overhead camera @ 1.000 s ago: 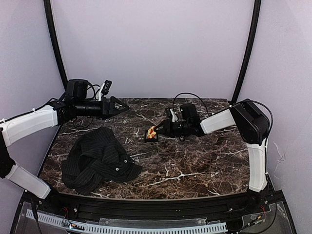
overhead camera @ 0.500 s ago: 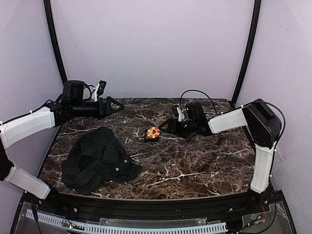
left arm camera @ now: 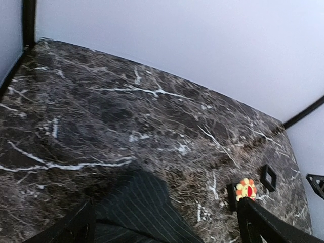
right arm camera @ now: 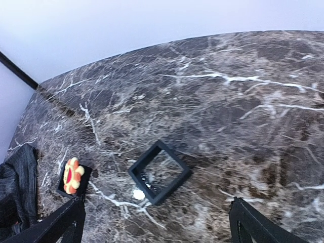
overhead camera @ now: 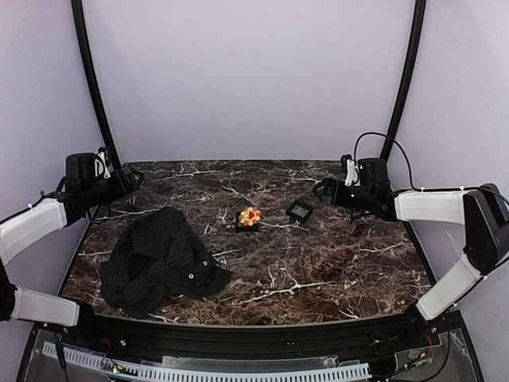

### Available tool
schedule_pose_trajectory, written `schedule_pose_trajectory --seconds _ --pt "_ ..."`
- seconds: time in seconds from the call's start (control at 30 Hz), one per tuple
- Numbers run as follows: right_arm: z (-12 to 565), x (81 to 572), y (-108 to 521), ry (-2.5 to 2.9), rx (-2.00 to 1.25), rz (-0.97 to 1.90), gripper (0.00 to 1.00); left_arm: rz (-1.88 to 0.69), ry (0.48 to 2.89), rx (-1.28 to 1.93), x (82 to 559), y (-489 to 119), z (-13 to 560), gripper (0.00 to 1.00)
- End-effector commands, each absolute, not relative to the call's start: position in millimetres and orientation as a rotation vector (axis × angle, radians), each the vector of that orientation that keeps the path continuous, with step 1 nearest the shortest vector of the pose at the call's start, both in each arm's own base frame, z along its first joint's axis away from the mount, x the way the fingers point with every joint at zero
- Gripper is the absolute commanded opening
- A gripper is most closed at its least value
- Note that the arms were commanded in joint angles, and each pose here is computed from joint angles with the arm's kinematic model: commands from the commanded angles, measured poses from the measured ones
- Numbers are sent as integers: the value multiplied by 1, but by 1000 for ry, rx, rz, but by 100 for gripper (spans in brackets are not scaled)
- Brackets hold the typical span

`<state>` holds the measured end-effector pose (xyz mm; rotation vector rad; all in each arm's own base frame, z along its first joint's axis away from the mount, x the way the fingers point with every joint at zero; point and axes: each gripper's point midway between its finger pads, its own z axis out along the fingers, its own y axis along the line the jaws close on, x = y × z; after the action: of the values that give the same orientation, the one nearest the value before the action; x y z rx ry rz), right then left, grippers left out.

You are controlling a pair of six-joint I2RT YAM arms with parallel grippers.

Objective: Remove the brooch from the garment
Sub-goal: Reset both arms

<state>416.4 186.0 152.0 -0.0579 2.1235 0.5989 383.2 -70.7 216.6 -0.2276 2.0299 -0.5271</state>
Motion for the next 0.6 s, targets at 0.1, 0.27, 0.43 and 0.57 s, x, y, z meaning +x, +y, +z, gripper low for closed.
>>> schedule_pose_trajectory --seconds 0.1,0.27,0.43,0.57 --pt "190 393 112 1921 25 419 99 -116 1865 -380 368 12 246 99" --pt "225 366 86 1741 42 338 99 -33 1785 -384 354 25 255 99" --pt "225 353 78 1713 30 308 99 61 1769 -429 344 40 252 99" --pt "221 347 75 1709 14 285 99 79 1773 -402 344 37 250 99"
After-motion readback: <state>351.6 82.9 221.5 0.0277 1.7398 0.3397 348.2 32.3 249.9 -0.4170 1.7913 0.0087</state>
